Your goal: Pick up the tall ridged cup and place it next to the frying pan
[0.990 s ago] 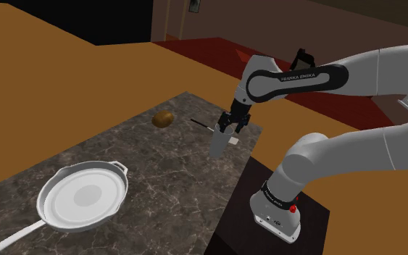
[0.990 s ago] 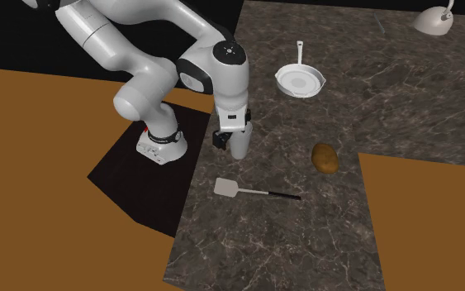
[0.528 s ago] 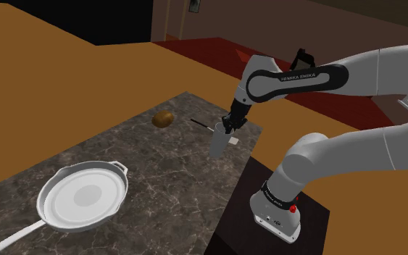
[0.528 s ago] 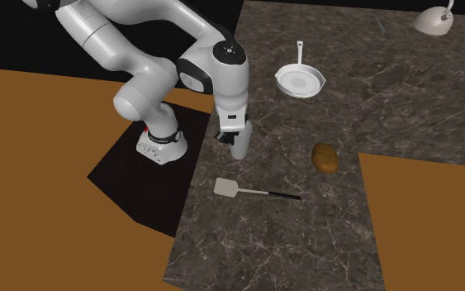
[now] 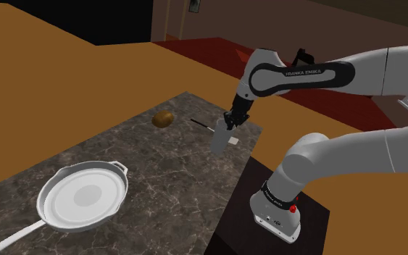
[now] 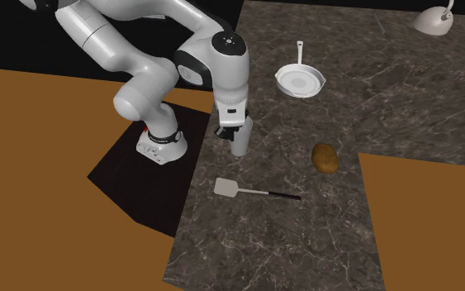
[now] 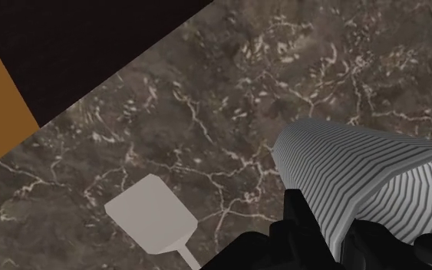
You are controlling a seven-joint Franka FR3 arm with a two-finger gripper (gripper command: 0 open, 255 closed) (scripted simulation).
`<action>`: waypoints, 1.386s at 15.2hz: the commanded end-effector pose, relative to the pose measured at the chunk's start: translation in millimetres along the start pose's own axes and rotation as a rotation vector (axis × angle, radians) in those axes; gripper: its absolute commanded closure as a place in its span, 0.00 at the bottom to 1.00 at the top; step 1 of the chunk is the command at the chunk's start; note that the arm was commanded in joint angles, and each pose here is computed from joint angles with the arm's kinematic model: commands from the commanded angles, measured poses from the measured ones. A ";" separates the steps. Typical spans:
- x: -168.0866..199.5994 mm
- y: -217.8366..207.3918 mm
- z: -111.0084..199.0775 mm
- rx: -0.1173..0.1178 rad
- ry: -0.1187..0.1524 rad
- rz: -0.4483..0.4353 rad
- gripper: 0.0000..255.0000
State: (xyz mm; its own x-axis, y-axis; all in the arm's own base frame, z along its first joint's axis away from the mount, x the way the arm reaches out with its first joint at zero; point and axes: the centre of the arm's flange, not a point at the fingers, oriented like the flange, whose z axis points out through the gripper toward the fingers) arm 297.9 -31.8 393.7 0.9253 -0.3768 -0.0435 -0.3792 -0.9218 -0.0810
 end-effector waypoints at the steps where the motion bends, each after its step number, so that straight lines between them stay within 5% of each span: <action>1: -0.3 -1.5 -10.6 0.000 0.000 0.000 1.00; 21: -4.9 -10.1 -115.7 0.000 0.000 0.000 1.00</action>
State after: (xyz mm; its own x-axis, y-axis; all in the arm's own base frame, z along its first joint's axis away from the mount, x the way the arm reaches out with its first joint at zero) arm 298.5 -31.7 504.3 0.9252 -0.3769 -0.0436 -0.3793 -0.9217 -0.0810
